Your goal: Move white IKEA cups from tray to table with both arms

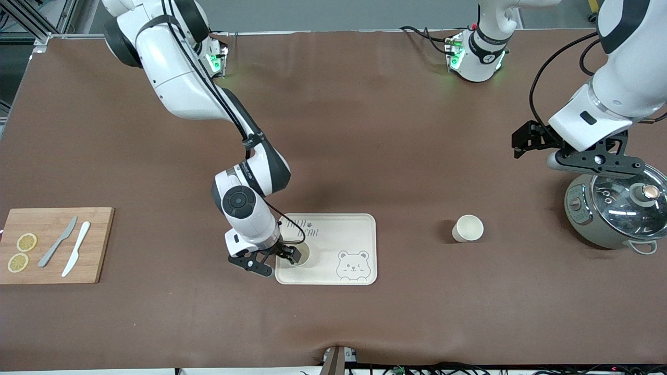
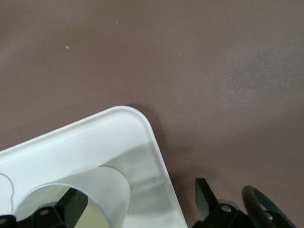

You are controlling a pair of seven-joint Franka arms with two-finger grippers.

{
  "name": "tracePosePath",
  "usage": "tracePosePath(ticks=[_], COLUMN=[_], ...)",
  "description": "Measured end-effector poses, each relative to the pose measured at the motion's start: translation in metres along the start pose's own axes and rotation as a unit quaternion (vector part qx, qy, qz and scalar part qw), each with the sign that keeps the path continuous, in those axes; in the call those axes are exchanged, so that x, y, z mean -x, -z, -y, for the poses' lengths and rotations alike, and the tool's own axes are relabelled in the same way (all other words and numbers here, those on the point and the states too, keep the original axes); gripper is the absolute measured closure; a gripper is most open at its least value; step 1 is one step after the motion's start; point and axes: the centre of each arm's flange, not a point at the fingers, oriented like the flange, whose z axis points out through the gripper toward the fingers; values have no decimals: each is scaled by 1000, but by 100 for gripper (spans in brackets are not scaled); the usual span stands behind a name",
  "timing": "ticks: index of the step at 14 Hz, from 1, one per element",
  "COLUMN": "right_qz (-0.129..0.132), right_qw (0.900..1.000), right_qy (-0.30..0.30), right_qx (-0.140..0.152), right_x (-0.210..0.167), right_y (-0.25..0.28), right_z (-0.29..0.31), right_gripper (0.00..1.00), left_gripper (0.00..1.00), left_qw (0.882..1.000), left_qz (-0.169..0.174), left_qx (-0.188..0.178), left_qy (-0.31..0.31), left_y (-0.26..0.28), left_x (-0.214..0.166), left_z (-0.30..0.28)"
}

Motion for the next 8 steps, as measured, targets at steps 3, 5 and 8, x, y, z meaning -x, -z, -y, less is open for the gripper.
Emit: tracePosePath(ticks=[3, 5, 8], right_qz=[-2, -3, -3], right_qw=[1000, 1000, 1000], right_qy=[-1, -2, -7], right_qx=[-1, 0, 0], right_x=[-2, -3, -3], right_y=[1, 1, 2], right_z=[0, -1, -1], right_gripper=[19, 42, 76], left_gripper=[0, 0, 0], left_qw=[1000, 1000, 1000], left_qz=[-8, -9, -12], left_qx=[0, 0, 0], left_qy=[2, 5, 6], left_y=[1, 2, 4], left_x=[-2, -2, -2], left_z=[2, 6, 7])
